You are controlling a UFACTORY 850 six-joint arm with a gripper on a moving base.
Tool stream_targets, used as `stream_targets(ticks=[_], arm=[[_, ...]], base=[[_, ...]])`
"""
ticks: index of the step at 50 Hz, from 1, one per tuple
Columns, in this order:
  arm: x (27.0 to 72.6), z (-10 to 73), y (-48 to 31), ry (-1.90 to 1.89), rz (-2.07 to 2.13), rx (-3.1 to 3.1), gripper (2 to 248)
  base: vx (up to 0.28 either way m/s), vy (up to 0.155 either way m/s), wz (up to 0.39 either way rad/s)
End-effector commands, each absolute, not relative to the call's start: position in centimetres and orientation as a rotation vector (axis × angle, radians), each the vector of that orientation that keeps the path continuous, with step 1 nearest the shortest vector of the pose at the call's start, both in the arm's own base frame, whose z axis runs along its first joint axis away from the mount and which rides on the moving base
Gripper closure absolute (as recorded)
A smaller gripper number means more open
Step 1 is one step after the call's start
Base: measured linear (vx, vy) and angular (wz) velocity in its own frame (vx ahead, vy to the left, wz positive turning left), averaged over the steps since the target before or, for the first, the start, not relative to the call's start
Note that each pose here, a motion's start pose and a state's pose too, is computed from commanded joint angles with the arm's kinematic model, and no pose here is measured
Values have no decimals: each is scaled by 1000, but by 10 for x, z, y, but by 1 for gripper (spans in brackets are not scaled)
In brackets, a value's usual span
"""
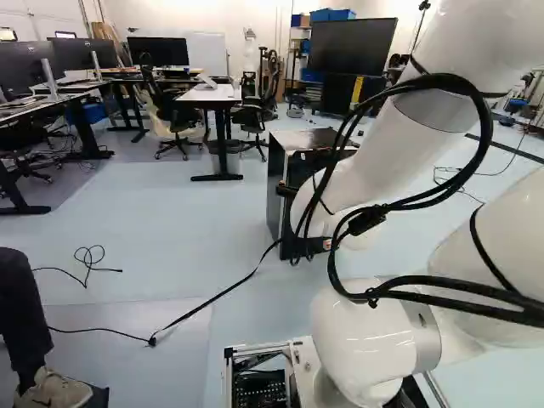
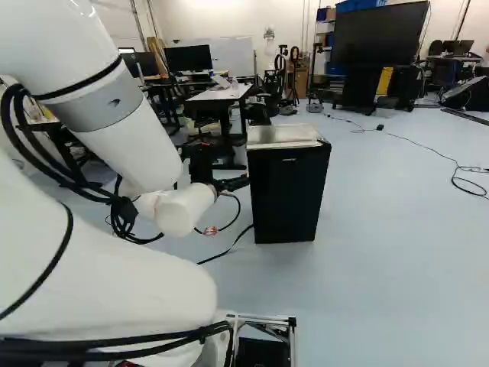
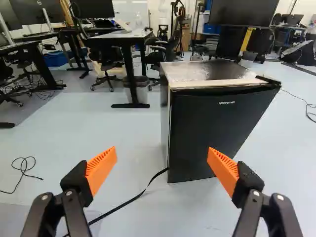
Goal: Open the fridge door
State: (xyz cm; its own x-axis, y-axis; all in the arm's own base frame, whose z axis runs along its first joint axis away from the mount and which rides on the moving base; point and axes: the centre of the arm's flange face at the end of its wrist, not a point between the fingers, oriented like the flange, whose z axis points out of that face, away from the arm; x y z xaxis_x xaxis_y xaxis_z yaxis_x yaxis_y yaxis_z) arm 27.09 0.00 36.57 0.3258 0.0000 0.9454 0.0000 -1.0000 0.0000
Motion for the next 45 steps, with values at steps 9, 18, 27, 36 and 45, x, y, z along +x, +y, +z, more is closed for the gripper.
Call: stream_targets(ticks=[9, 18, 27, 36, 45], arm=[[271, 366, 0, 0, 1824, 2558, 3], [271, 366, 0, 0, 1824, 2558, 3], [273, 366, 0, 0, 1823, 2559, 3], [279, 367, 0, 0, 1819, 2561, 3], [286, 368, 0, 0, 1815, 2564, 3]], base=[[16, 1, 0], [0, 0, 0], [0, 0, 0], [0, 0, 0], [0, 0, 0]])
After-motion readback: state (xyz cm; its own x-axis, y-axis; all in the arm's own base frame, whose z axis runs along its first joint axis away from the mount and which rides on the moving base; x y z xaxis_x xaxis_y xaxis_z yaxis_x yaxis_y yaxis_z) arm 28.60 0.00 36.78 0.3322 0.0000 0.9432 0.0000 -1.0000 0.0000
